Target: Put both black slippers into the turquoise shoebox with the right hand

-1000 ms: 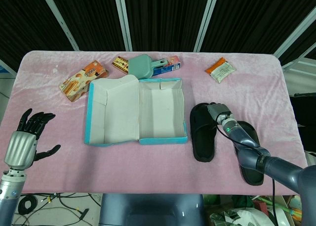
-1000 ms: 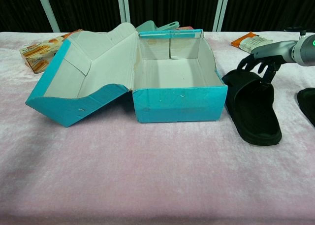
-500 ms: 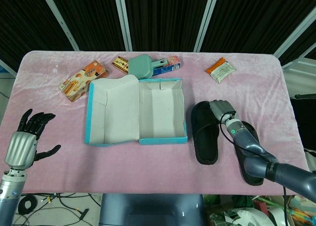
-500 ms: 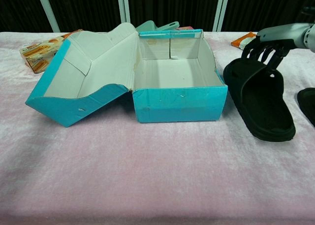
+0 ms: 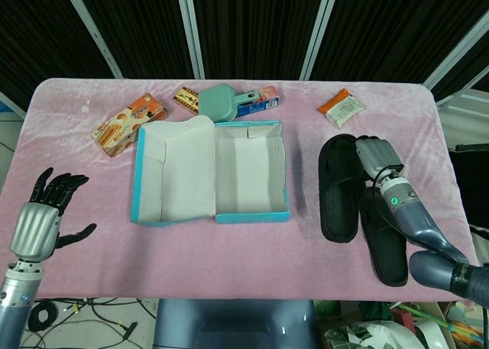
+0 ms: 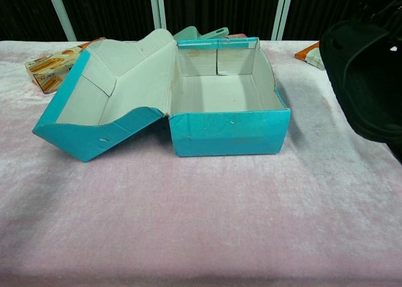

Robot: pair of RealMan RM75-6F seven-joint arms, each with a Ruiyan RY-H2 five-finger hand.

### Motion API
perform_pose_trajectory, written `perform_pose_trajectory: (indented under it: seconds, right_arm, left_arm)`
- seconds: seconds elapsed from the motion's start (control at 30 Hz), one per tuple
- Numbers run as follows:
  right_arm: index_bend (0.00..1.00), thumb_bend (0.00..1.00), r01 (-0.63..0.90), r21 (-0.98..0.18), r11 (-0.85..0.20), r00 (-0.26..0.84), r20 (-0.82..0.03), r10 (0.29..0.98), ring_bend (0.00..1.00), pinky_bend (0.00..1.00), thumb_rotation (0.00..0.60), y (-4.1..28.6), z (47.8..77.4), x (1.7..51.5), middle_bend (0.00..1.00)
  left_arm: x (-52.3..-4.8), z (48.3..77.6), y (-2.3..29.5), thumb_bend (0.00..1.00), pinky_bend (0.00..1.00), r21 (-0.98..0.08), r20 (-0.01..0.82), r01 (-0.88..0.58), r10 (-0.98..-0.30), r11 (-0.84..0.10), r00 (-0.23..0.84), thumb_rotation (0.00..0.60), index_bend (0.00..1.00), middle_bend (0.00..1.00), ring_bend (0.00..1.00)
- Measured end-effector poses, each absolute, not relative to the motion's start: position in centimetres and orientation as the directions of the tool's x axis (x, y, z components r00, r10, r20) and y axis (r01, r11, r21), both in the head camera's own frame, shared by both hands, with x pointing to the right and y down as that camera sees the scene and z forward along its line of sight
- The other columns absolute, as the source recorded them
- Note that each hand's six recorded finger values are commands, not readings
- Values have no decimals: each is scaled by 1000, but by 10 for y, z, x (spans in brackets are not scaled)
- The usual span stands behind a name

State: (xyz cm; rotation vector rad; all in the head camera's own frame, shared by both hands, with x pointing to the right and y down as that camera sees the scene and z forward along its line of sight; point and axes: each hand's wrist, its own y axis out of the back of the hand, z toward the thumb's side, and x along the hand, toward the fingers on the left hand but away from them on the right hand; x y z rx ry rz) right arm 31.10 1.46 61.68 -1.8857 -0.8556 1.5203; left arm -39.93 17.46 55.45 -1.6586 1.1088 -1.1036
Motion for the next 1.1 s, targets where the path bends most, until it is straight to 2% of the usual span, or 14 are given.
perform_pose_trajectory:
  seconds: [0.27,0.5,0.7,0.87,1.1]
  right_arm:
    - [476,174,379,-698,-607,195,-581,790,201,177,600,10,601,296,428]
    - [476,174,642,-486,-593,320,-534,783,172,145,600,8,593,254,423]
    - [483,173,761,-303,-574,391,-492,778,171,138,600,5,599,212,434]
    - [483,173,801,-265,-537,372,-482,793,162,123,600,-3,609,195,434]
    - [483,173,797,-324,-510,316,-496,809,161,110,600,-13,635,175,434]
  left_arm:
    - [-396,556,175,0,21,-939,221,-211,-948,-270,228,600,176,193,133]
    - [-398,557,177,0,21,-938,238,-204,-947,-282,217,600,175,193,133]
    - [-400,559,180,0,21,-936,249,-200,-946,-291,208,600,175,188,133]
    - [-403,561,182,0,21,-933,262,-199,-944,-301,199,600,172,186,133]
    - [-408,563,185,0,21,-930,276,-197,-944,-310,184,600,171,183,133]
